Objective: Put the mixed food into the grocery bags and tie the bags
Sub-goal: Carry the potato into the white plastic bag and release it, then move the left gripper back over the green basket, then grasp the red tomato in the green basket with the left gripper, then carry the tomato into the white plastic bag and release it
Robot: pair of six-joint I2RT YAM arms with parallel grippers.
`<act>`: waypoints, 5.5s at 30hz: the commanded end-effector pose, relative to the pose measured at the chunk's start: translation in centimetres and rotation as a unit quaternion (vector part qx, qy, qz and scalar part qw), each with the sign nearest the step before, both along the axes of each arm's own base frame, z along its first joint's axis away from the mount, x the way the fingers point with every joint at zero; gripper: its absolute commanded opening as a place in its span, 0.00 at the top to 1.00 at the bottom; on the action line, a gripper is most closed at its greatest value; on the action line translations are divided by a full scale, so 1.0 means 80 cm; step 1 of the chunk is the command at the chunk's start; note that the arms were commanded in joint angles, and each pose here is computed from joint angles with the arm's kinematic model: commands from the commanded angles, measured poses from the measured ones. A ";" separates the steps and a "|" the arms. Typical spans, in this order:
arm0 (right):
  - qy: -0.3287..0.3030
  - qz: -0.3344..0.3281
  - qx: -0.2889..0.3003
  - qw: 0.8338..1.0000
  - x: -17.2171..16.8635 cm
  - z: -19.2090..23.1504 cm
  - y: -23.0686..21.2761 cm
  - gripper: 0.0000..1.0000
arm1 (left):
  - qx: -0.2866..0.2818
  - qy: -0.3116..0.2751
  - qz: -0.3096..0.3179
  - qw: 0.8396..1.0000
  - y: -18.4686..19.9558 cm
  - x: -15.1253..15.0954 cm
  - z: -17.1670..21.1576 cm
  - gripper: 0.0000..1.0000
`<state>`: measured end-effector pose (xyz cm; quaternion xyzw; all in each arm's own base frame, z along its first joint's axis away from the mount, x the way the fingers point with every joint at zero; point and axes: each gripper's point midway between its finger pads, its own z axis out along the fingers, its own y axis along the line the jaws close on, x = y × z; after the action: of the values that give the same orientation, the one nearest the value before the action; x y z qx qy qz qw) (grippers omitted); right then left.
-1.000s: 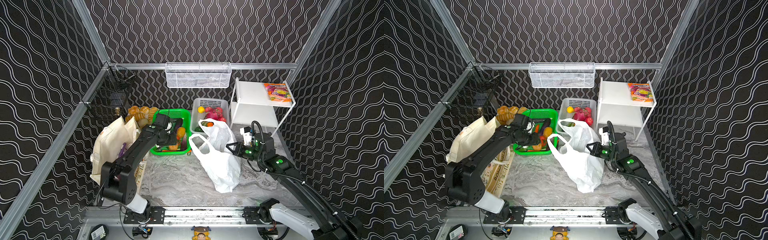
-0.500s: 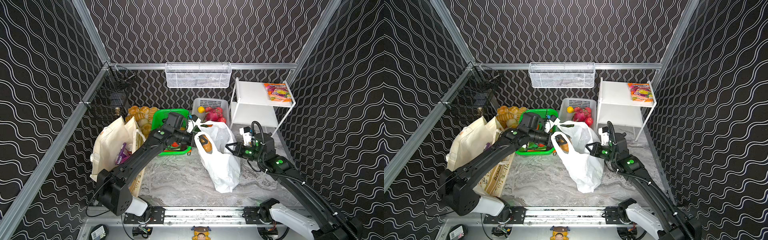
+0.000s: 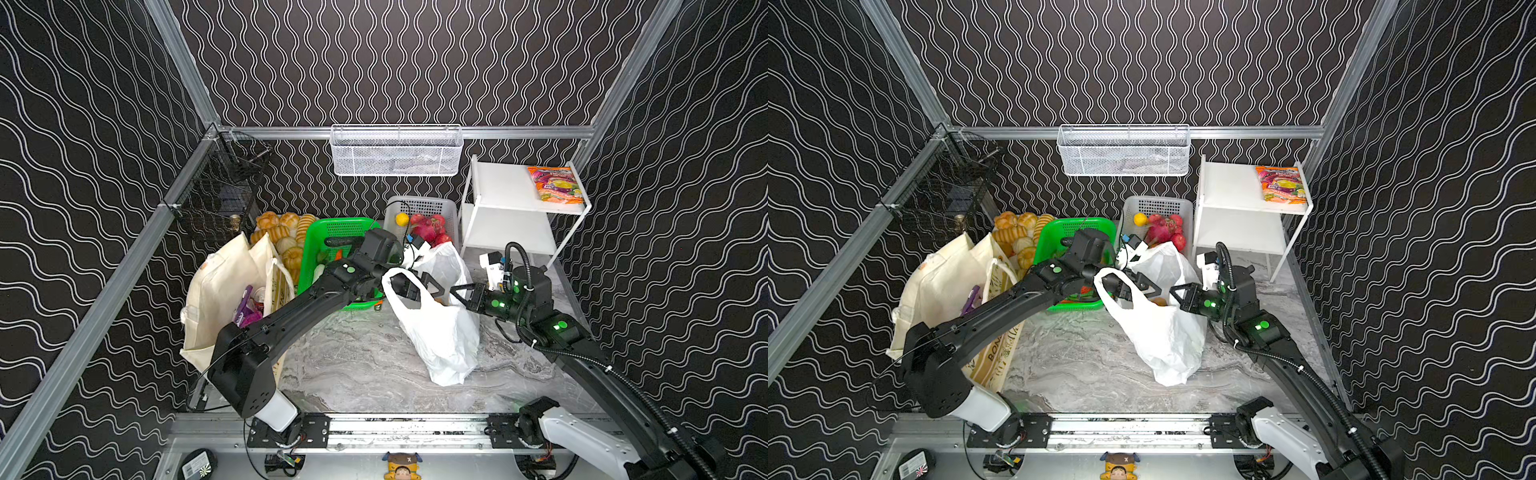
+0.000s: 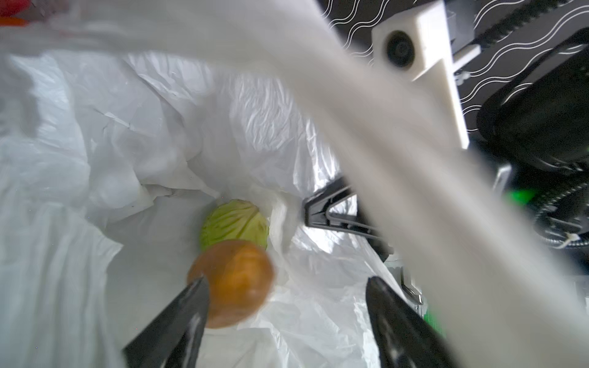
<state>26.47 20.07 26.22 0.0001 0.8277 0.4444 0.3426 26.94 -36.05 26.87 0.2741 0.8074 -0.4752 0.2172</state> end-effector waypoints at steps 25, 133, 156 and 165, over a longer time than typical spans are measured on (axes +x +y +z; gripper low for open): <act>0.006 -0.145 -0.068 0.987 0.023 -0.018 -0.061 1.00 | 0.133 -0.311 0.336 0.879 0.209 0.048 0.118 0.02; -0.015 -0.102 -0.051 0.993 0.013 0.001 -0.046 1.00 | 0.266 0.014 0.213 0.940 0.269 0.128 -0.112 0.38; -0.037 -0.010 -0.019 0.999 -0.003 0.008 -0.012 1.00 | 0.004 -0.033 -0.067 0.997 -0.003 -0.019 0.013 0.35; -0.056 -0.020 -0.024 0.998 -0.007 0.016 -0.020 1.00 | 0.026 -0.034 -0.038 0.998 -0.017 -0.007 -0.004 0.24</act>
<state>25.85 18.45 26.61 -0.0050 0.8294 0.4126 0.3765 25.61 -36.61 25.95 0.3385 0.8018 -0.4495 0.2013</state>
